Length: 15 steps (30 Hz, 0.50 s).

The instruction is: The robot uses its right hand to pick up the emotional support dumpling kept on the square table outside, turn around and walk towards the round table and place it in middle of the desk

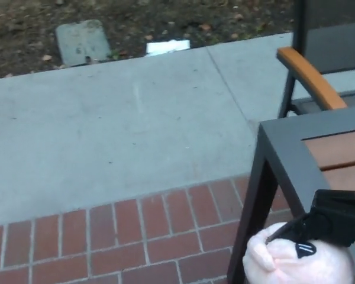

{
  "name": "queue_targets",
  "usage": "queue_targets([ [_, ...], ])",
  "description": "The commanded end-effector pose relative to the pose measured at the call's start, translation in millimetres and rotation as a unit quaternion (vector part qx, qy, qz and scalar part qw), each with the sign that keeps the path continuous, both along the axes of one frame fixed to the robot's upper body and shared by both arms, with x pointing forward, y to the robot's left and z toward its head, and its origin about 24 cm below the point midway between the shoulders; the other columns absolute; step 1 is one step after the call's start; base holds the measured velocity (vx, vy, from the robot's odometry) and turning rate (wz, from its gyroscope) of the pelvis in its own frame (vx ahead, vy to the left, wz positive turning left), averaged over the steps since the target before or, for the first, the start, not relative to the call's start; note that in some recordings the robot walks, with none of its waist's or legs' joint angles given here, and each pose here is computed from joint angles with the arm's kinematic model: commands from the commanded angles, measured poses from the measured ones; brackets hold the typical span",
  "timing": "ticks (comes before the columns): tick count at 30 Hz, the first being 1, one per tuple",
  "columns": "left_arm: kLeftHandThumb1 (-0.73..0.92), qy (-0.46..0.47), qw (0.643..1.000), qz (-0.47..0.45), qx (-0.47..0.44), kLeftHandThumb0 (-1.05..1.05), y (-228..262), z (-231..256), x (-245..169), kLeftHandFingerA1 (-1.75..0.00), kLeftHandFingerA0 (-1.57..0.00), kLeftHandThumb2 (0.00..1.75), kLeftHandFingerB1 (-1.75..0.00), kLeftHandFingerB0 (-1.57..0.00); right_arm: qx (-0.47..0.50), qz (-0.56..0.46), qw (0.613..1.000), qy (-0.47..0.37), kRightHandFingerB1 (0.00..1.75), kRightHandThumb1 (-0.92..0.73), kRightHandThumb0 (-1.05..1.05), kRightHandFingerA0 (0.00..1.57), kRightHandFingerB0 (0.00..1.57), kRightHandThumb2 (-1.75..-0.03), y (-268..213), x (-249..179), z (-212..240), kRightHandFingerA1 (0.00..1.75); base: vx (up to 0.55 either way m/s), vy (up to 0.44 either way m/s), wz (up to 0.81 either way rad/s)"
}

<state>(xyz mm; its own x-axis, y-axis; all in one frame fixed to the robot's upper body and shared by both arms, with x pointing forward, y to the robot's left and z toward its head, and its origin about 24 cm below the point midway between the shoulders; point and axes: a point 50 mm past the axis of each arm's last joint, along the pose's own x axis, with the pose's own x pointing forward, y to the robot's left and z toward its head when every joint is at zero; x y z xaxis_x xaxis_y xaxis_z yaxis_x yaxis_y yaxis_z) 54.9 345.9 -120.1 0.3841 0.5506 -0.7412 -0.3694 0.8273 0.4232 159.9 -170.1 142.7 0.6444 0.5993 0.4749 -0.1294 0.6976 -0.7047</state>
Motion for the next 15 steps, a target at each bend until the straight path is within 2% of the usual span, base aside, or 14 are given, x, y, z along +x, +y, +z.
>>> queue_targets([
  [1, 0.47, -0.025, 1.000, -0.014, 0.012, -0.09, 1, 4, 5, -1.13, -0.97, 0.87, -0.81, -0.90, -0.012, 0.001, 1.000, 0.007, 1.12, -0.57, -0.12, 0.94, 0.92, -1.00, 1, 1, 1, 1.46, 0.14, -0.070, 0.94],
  [2, 0.49, -0.026, 0.999, -0.015, 0.013, -0.10, 1, 4, 6, -1.12, -0.96, 0.85, -0.78, -0.89, -0.013, 0.000, 1.000, 0.004, 1.19, -0.54, -0.16, 0.96, 0.92, -1.02, 1, 1, 1, 1.49, 0.14, -0.062, 1.01],
  [5, 0.49, -0.026, 0.999, -0.016, 0.015, -0.10, 1, 4, 7, -1.12, -0.96, 0.85, -0.78, -0.89, -0.013, -0.002, 1.000, 0.001, 1.19, -0.54, -0.16, 0.96, 0.92, -1.02, 2, 2, 1, 1.49, 0.07, -0.099, 1.06],
  [7, 0.51, -0.028, 0.999, -0.016, 0.014, -0.10, 0, 4, 10, -1.08, -0.95, 0.90, -0.78, -0.89, -0.017, 0.000, 1.000, 0.007, 1.14, -0.54, -0.17, 0.96, 0.93, -1.02, 1, 5, -3, 1.45, 0.02, -0.093, 1.00],
  [11, 0.51, -0.029, 0.999, -0.016, 0.014, -0.11, 0, 4, 12, -1.10, -0.94, 0.89, -0.78, -0.88, -0.020, -0.001, 1.000, 0.012, 1.12, -0.57, -0.13, 0.92, 0.91, -1.01, 1, 8, -5, 1.46, 0.01, -0.069, 1.13],
  [12, 0.49, -0.037, 0.999, -0.013, 0.011, -0.10, 0, 5, 16, -1.14, -1.00, 0.88, -0.80, -0.90, -0.020, 0.000, 1.000, 0.016, 1.01, -0.59, -0.14, 0.95, 0.94, -0.98, 2, 13, -5, 1.38, 0.00, -0.046, 1.13],
  [15, 0.49, -0.040, 0.999, -0.012, 0.008, -0.10, -1, 4, 17, -1.14, -1.00, 0.88, -0.80, -0.90, -0.022, 0.000, 1.000, 0.017, 1.01, -0.59, -0.14, 0.95, 0.94, -0.98, 2, 15, -5, 1.38, 0.10, 0.176, 1.03],
])
